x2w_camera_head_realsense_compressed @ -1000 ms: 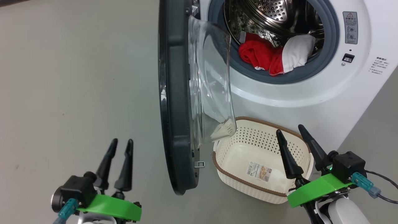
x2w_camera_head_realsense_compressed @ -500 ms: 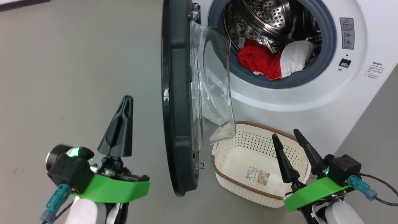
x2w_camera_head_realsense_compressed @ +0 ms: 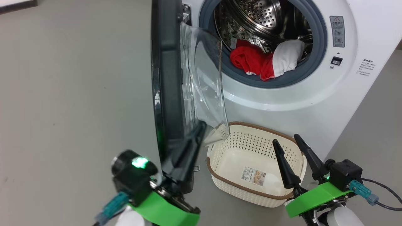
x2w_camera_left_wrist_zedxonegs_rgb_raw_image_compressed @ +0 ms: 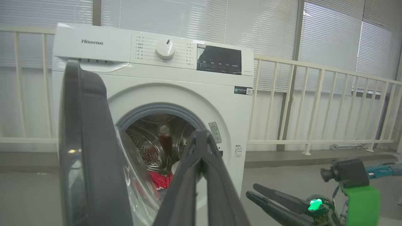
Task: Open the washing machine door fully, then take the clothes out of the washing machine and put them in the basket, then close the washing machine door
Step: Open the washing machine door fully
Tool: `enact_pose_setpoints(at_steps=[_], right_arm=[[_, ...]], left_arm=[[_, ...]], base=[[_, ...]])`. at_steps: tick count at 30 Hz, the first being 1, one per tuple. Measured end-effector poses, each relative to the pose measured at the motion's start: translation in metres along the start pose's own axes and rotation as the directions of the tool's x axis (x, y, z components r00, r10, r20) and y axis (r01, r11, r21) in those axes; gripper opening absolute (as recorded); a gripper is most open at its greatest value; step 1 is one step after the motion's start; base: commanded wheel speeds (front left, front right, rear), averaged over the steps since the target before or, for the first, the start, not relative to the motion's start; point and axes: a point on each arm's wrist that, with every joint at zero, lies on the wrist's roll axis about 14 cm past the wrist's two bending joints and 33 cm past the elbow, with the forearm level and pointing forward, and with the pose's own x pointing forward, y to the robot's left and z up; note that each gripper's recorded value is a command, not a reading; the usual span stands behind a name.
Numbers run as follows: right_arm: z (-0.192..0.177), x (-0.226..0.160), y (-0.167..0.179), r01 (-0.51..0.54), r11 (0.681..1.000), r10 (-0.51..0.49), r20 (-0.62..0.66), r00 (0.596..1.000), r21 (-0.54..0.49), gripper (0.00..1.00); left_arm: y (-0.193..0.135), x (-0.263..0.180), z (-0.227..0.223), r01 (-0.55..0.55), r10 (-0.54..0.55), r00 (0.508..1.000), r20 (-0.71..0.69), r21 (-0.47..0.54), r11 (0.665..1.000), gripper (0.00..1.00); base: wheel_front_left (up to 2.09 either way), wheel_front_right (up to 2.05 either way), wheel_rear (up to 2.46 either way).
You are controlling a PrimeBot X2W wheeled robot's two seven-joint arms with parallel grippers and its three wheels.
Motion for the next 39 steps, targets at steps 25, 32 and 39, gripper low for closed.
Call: enact_pose_setpoints(at_steps=[25, 32, 39], right_arm=[[-0.014, 0.001, -0.013, 0.030, 0.999, -0.029, -0.030, 0.999, 0.025, 1.00], [-0.019, 0.005, -0.006, 0.009, 0.999, -0.008, -0.044, 0.999, 0.031, 1.00], [-0.023, 0.007, -0.004, 0.000, 0.999, 0.002, -0.053, 0.999, 0.036, 1.00]], left_arm=[[0.033, -0.036, -0.103, -0.130, 0.101, 0.930, -0.353, -0.061, 0.990, 0.00], [0.065, -0.047, -0.095, -0.233, 0.214, 0.914, -0.343, -0.015, 0.972, 0.00], [0.102, -0.060, -0.086, -0.335, 0.338, 0.884, -0.323, 0.065, 0.940, 0.00]], base=[[0.00, 0.00, 0.00], [0.00, 0.00, 0.00], [0.00, 0.00, 0.00]])
